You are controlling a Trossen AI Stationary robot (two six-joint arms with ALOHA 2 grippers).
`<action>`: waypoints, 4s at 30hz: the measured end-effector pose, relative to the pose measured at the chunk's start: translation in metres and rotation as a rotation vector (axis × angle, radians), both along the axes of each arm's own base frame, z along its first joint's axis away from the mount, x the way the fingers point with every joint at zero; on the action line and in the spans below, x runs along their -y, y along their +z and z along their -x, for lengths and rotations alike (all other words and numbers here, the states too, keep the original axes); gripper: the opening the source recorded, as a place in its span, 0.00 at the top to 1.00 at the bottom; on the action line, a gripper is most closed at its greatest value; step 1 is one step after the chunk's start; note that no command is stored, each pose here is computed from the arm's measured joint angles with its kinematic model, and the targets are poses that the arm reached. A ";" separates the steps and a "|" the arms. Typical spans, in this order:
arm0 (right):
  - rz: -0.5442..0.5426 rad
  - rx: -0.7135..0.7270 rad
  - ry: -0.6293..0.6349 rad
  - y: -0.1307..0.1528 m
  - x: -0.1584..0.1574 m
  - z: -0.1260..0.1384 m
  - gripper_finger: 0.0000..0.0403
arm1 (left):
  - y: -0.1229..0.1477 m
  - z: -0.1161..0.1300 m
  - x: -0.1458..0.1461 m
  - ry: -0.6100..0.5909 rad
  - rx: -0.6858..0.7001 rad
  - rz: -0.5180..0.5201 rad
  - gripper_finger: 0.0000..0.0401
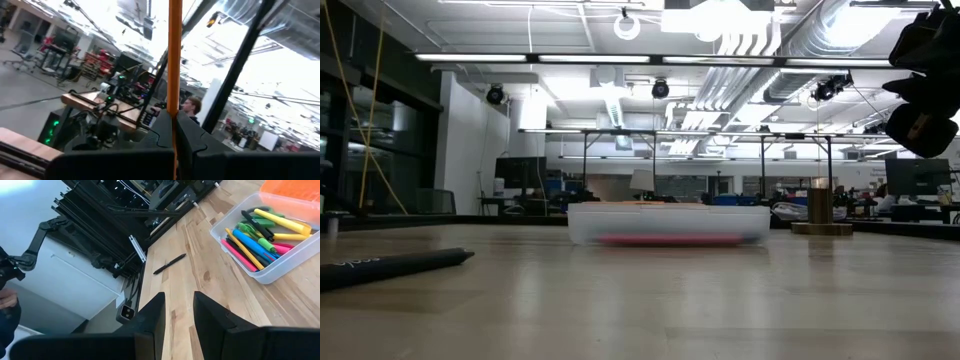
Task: Pick & place school supplies into a supply box
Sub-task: Put the yellow pen into the container
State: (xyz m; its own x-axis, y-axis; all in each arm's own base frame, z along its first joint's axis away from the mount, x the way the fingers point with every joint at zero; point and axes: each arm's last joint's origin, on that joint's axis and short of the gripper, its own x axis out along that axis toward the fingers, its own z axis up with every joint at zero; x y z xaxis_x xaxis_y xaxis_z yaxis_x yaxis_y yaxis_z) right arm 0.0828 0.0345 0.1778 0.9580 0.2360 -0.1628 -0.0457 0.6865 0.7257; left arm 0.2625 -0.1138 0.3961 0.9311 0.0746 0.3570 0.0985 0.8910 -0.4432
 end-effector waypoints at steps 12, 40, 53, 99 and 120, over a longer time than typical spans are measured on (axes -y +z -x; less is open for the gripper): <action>0.002 0.001 -0.014 0.000 0.000 0.000 0.81 | 0.003 0.001 0.003 -0.081 0.046 -0.063 0.93; 0.002 0.002 -0.015 0.000 0.000 0.000 0.81 | -0.021 -0.012 -0.015 0.074 -0.196 0.165 0.93; -0.001 0.009 -0.015 0.001 0.000 0.000 0.81 | -0.076 -0.052 -0.066 0.160 -0.500 0.308 0.93; 0.002 0.014 0.031 0.001 -0.001 0.000 0.81 | -0.105 -0.143 -0.105 0.080 -1.347 0.033 0.93; 0.042 0.042 -0.149 0.003 0.004 -0.001 0.81 | -0.126 -0.148 -0.128 -0.086 -1.454 -0.359 0.93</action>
State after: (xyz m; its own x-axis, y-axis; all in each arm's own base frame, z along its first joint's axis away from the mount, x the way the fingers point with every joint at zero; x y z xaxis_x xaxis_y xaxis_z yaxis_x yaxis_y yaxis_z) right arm 0.0840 0.0302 0.1806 0.9881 0.0842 -0.1285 0.0294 0.7176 0.6958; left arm 0.4110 0.0139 0.2700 0.4764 0.1145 -0.8718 -0.1676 0.9851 0.0378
